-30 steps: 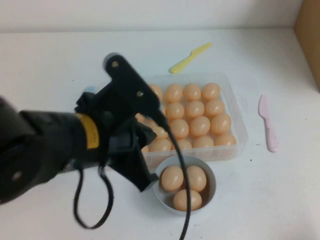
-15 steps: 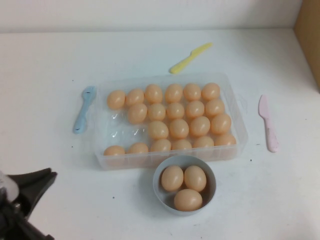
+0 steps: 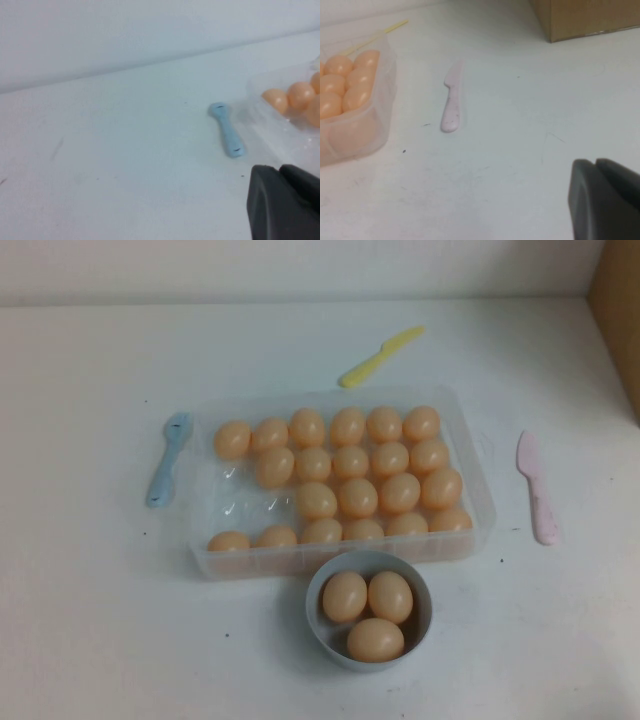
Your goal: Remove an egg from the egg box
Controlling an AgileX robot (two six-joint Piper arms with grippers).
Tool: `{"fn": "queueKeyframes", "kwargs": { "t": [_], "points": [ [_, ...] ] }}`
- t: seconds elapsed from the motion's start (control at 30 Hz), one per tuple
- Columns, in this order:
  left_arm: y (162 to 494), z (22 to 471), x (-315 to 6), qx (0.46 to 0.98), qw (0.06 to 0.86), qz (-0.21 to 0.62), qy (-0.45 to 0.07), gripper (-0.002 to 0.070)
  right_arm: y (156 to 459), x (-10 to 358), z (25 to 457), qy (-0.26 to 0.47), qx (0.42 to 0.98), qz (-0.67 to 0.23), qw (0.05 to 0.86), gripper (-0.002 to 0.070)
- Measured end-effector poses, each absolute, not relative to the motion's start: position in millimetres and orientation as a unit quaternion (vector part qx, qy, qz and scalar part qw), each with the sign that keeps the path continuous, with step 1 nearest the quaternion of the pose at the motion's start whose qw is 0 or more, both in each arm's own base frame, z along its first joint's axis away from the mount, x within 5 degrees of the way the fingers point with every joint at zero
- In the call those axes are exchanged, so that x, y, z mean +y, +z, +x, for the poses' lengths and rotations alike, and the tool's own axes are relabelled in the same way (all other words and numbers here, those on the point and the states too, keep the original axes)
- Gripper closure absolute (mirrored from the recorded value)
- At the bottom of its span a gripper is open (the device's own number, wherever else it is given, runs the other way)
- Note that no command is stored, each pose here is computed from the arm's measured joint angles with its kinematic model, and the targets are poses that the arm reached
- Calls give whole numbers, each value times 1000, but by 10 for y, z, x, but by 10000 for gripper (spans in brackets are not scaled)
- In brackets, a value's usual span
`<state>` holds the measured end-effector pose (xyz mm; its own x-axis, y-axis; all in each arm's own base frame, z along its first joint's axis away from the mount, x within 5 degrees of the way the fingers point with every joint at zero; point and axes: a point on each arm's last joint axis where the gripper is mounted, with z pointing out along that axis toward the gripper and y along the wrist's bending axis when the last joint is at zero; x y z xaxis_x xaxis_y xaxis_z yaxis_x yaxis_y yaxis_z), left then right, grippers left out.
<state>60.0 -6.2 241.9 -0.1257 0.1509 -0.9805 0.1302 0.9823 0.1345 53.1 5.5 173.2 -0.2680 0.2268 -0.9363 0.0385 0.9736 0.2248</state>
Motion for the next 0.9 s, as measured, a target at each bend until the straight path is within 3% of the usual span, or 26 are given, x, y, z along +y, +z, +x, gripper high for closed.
{"fn": "queueKeyframes", "kwargs": {
  "t": [0.17, 0.5, 0.9],
  "points": [
    [2187, 526, -8, 748, 662, 41, 24, 678, 1732, 55, 531, 79, 792, 84, 599, 695],
    [1793, 544, -11, 780, 624, 37, 17, 678, 1732, 55, 531, 79, 792, 84, 599, 695],
    [1723, 524, -61, 801, 595, 70, -15, 678, 1732, 55, 531, 79, 792, 84, 599, 695]
  ]
}}
